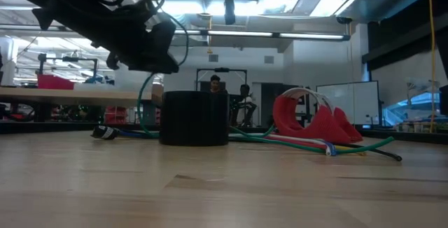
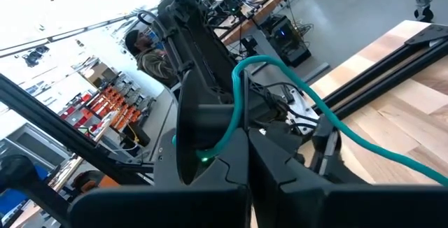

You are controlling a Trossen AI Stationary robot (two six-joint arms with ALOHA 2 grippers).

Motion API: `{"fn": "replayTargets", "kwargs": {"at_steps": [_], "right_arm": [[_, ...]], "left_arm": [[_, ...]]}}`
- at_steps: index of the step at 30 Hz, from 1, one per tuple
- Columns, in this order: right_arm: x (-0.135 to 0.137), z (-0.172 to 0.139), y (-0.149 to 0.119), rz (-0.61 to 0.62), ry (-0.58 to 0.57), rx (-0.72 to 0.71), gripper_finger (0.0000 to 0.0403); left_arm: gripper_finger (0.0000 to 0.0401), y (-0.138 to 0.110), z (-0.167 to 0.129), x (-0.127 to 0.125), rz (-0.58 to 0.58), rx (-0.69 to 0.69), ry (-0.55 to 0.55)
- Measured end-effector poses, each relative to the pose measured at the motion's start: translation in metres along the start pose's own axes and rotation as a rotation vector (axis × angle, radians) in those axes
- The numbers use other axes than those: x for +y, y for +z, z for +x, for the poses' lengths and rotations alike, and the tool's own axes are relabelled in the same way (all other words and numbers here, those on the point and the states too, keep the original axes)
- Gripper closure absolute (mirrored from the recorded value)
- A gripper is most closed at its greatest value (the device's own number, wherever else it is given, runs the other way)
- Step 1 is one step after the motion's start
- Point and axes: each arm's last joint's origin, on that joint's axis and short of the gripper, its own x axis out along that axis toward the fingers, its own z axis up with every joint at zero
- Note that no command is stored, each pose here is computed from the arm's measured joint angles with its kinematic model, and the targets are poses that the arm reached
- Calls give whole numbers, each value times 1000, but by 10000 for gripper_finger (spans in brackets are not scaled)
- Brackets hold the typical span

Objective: Coil cords
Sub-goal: Coil the green wire onto the black spool

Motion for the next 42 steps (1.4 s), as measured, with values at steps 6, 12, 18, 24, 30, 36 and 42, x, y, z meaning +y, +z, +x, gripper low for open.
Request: {"fn": "replayTargets", "kwargs": {"at_steps": [6, 12, 18, 24, 30, 36, 42], "right_arm": [[-1, 0, 1, -16, -35, -28, 402], [-6, -1, 5, -79, -188, -140, 402], [-7, -1, 6, -104, -261, -189, 402], [-1, 0, 4, -105, -238, -206, 402], [9, 1, 0, -134, -199, -206, 402], [9, 2, -1, -134, -185, -196, 402], [17, 3, -3, -134, -135, -199, 402]], "left_arm": [[261, 5, 3, -2, -120, 6, -51], [256, 12, 1, -7, -79, -41, -89], [260, 17, 2, -7, 7, -76, -73], [260, 20, 12, 0, 30, -80, -22], [260, 23, 20, 7, 69, -89, 44], [260, 23, 20, 9, 77, -98, 86], [260, 23, 25, 12, 93, -97, 118]]}}
